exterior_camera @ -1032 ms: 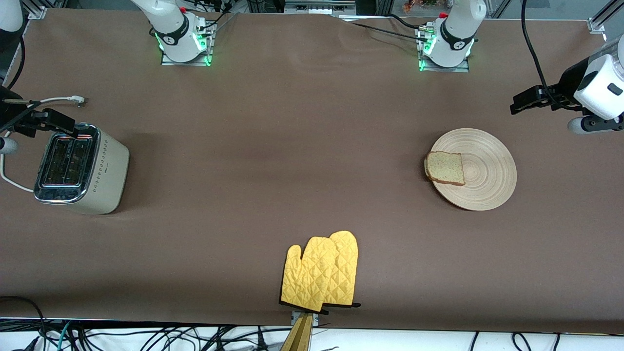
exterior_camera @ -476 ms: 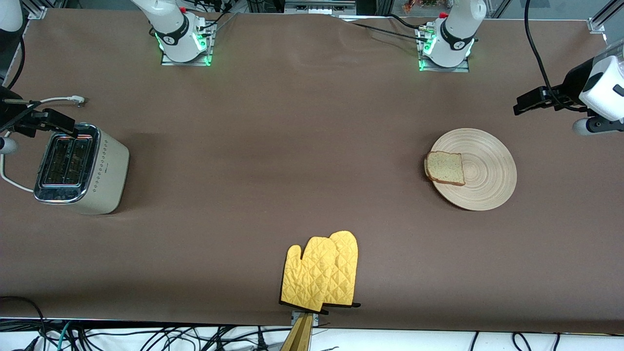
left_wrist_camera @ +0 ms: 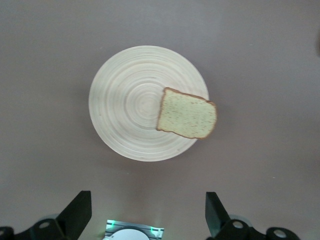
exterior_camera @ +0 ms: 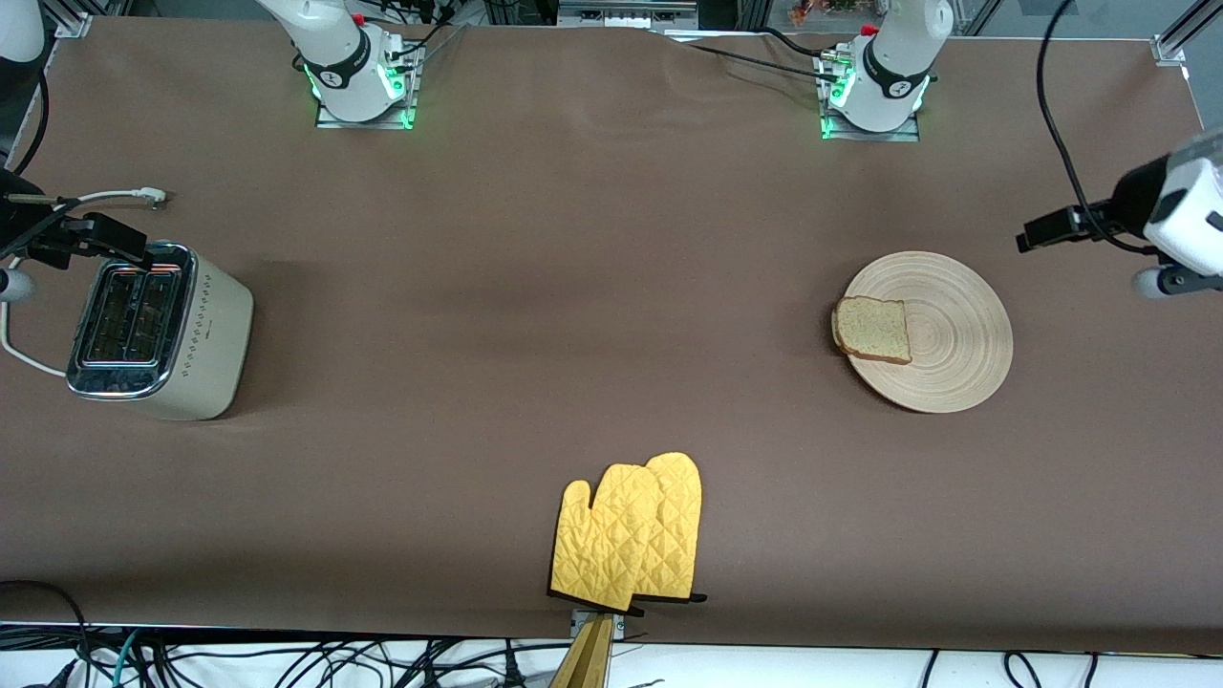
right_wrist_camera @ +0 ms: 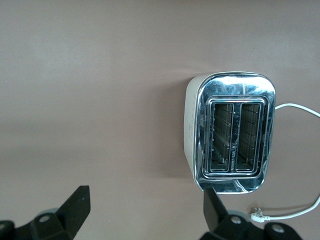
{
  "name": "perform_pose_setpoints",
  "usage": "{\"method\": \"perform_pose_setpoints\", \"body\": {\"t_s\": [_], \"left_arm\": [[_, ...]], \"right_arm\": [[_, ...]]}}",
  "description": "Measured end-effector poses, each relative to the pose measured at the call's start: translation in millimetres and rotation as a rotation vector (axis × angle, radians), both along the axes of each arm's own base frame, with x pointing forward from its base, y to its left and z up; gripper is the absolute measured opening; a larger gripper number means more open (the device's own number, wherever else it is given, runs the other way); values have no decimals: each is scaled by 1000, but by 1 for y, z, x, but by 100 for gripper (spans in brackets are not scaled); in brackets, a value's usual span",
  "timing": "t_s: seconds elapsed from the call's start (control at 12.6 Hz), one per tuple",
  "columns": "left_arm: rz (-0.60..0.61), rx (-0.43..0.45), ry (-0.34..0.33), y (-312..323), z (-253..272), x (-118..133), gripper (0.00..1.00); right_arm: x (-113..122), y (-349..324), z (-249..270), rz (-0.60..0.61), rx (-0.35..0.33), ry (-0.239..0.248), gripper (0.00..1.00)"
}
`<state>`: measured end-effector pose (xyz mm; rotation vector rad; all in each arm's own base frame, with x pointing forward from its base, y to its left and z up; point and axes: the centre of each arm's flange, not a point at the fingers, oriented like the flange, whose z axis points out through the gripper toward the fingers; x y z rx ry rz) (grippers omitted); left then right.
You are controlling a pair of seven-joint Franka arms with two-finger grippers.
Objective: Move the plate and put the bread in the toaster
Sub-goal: 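Lower the left gripper to the wooden plate's rim beside the bread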
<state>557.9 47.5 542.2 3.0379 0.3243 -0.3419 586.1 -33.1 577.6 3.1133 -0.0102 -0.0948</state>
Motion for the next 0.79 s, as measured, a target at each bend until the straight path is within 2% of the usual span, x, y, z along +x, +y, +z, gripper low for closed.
{"method": "perform_pose_setpoints", "body": {"t_s": [0.24,0.56,0.79], "left_arm": [[-29,-48,-6,81,-40,-9,100],[-75,-212,-4,173,-127,-14,100],[-105,-379,-16,219,-207,-21,100]], "right_arm": [[0,0,0,0,0,0,100],[0,0,0,0,0,0,100],[0,0,0,0,0,0,100]]}}
